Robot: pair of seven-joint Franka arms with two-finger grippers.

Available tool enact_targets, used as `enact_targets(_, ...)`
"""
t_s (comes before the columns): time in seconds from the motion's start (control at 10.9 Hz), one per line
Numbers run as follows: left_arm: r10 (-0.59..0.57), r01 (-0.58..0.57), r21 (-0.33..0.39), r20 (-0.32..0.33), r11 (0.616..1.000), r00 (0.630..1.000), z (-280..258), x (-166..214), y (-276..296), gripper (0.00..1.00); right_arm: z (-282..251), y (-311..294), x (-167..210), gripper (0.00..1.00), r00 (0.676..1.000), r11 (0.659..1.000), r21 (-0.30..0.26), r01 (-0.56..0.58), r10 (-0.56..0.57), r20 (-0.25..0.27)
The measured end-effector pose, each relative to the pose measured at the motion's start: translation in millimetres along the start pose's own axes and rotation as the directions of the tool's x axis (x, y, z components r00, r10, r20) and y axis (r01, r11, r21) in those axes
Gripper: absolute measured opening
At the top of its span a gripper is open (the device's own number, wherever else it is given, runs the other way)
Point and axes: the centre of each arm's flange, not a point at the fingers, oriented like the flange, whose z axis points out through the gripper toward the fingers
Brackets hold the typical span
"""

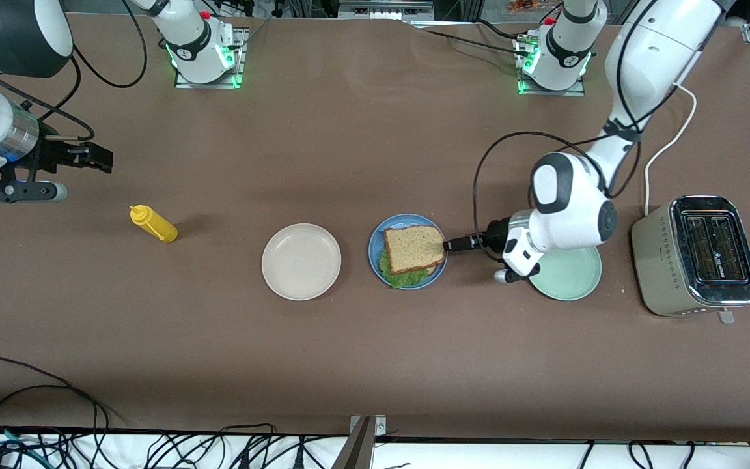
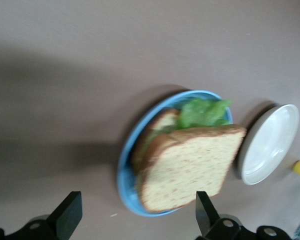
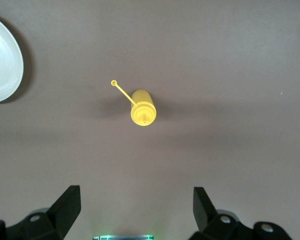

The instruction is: Make sandwich in blue plate with both arms

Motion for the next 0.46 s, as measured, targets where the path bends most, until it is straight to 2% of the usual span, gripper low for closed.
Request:
enact_targets(0.18, 0.037, -0.038, 0.061, 0.008, 0.997, 0.999, -37.9, 12.2, -13.4, 1.00, 1.4, 10.1, -1.6, 1.00, 0.999, 1.000, -0.005, 0.018, -0.018, -0.038)
enact_targets(0.46, 0.126, -0.126, 0.235, 0.012, 0.964, 0.992, -116.5, 29.9, -27.8, 1.00, 1.4, 15.6, -0.1, 1.00, 0.998, 1.000, -0.006, 0.031, -0.031, -0.056)
